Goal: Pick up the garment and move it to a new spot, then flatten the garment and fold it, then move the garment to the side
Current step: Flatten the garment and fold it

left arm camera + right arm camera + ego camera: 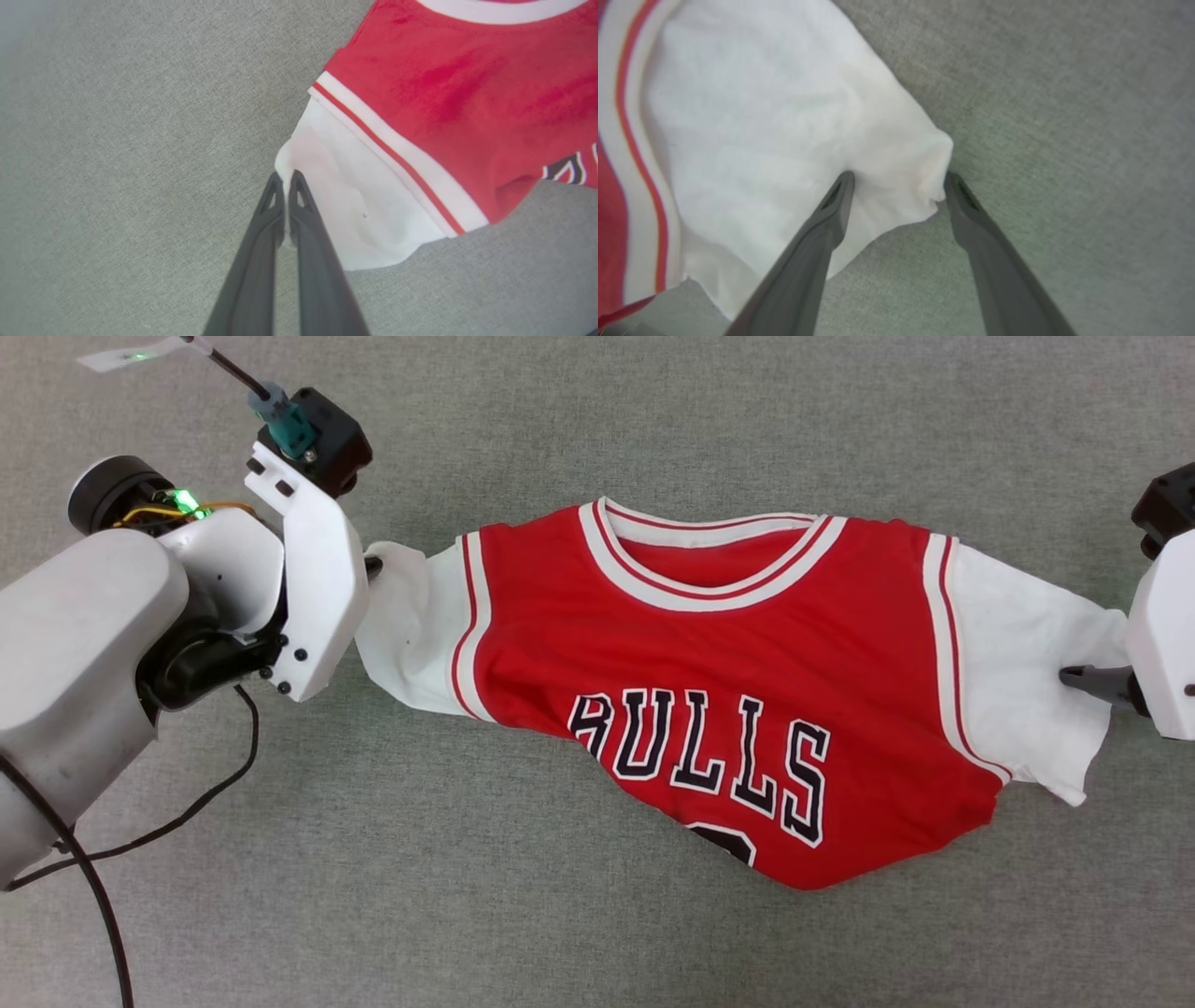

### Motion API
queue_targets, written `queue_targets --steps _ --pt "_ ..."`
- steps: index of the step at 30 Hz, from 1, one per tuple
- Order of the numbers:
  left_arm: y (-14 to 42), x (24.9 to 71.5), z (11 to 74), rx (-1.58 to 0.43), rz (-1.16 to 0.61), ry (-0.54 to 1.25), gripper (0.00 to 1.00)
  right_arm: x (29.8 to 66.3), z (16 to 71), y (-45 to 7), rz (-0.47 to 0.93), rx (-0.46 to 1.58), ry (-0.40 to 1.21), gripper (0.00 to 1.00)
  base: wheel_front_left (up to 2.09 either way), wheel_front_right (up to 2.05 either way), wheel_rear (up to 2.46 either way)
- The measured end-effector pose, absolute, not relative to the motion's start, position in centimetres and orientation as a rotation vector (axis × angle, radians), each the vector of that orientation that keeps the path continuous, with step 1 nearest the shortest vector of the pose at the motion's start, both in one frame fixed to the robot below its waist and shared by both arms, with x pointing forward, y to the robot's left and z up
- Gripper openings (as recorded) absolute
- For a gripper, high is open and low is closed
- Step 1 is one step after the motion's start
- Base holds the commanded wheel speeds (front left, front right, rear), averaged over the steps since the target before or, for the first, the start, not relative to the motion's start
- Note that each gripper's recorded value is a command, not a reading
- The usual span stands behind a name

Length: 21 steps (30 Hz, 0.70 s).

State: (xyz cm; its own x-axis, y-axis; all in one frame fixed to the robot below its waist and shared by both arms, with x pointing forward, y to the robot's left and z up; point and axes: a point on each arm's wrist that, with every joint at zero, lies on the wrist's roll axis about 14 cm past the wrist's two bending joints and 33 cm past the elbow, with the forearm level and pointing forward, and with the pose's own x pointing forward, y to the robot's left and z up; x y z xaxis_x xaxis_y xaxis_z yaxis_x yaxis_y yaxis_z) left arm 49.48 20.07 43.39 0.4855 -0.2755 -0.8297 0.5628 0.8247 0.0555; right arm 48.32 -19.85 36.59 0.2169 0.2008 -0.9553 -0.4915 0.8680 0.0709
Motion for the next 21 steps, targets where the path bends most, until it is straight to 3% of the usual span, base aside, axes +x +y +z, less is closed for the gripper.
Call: queue_targets --steps 1,2,3,4,12,21 --pt "20.0 49.5 43.4 0.342 -0.524 0.932 0.0 48.3 36.6 -19.8 0.485 -0.259 1.261 1.0 0.0 0.0 0.0" --pt "19.9 49.5 43.5 0.342 -0.527 0.928 0.0 48.3 36.6 -19.8 0.484 -0.259 1.249 0.49 0.0 0.0 0.0" --pt "19.8 49.6 43.7 0.34 -0.529 0.916 0.0 48.5 36.8 -19.8 0.48 -0.26 1.231 0.35 0.0 0.0 0.0" --pt "19.7 49.7 44.1 0.338 -0.529 0.9 0.0 48.6 37.1 -19.9 0.474 -0.263 1.213 0.0 0.0 0.0 0.0" --pt "18.8 49.4 48.3 0.333 -0.541 0.777 0.0 50.8 43.7 -19.2 0.467 -0.244 0.934 0.0 0.0 0.0 0.0" --pt "17.0 50.3 57.8 0.37 -0.564 0.46 0.0 52.5 55.6 -19.5 0.453 -0.24 0.511 0.0 0.0 0.0 0.0"
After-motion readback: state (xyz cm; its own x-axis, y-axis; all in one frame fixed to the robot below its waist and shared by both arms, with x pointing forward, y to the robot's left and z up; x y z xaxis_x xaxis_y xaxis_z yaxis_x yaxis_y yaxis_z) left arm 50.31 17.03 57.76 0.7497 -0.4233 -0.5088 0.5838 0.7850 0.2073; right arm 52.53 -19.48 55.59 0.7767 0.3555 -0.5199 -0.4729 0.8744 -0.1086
